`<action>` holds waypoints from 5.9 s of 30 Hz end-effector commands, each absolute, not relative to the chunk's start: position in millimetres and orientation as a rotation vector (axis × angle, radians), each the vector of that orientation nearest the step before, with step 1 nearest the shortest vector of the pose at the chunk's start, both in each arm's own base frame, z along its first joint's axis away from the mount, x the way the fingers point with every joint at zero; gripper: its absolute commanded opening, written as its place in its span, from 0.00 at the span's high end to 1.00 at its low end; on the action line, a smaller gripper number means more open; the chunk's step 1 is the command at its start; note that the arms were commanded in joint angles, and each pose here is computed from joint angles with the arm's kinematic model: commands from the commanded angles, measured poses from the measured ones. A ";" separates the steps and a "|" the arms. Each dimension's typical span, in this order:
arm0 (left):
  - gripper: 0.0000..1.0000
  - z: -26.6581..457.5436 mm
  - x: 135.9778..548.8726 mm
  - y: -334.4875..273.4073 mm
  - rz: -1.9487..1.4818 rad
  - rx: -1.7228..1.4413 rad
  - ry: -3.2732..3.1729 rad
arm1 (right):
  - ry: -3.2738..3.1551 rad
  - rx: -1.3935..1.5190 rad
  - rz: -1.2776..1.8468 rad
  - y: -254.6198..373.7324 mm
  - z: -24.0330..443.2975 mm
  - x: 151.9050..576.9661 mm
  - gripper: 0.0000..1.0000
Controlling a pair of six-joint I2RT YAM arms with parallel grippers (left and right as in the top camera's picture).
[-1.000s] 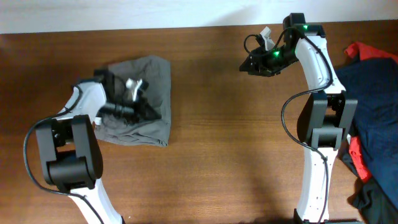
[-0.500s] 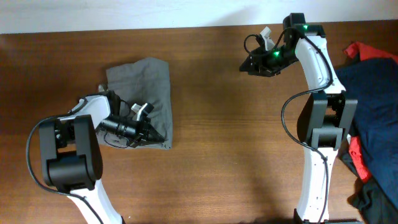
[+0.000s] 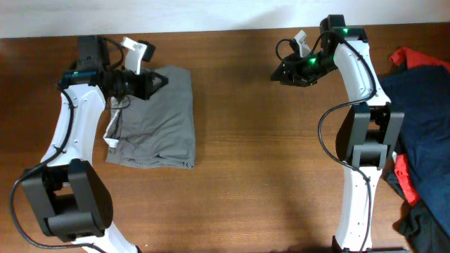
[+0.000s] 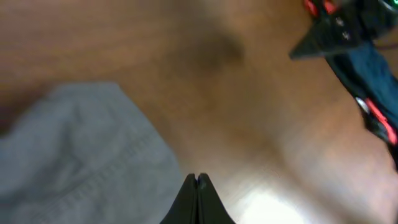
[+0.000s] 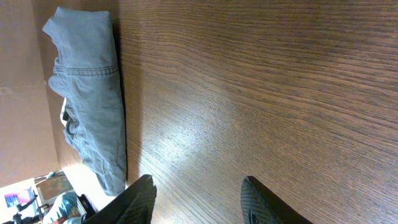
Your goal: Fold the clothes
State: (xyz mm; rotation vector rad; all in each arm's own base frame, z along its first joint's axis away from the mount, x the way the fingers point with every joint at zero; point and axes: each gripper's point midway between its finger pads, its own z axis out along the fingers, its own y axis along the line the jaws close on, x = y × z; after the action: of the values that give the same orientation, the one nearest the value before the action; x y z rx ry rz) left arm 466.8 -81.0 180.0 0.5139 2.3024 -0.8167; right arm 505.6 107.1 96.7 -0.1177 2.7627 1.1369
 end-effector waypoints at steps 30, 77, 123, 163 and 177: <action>0.86 136.5 576.3 -71.0 -0.908 0.258 2.221 | 2.735 -0.156 1.128 109.7 110.5 506.2 0.51; 0.99 131.6 447.5 -140.1 -1.361 0.321 2.451 | 2.744 -0.151 1.132 109.8 110.2 504.2 0.51; 0.59 125.4 409.1 -98.8 -0.935 0.301 2.718 | 2.732 -0.158 1.126 109.7 110.6 506.8 0.50; 0.01 49.3 431.5 58.8 -0.303 -0.038 2.934 | 2.735 -0.179 1.101 107.8 108.8 507.0 0.50; 0.01 12.3 421.0 57.4 -0.495 -0.008 2.982 | 2.732 -0.188 1.099 107.8 108.8 507.1 0.50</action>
State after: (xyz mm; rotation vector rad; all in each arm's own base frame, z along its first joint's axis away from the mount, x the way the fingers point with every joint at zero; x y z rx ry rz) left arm 423.5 61.8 27.8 -0.0248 2.9634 -0.4237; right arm 504.9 106.7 96.1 -0.1451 2.7601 1.1280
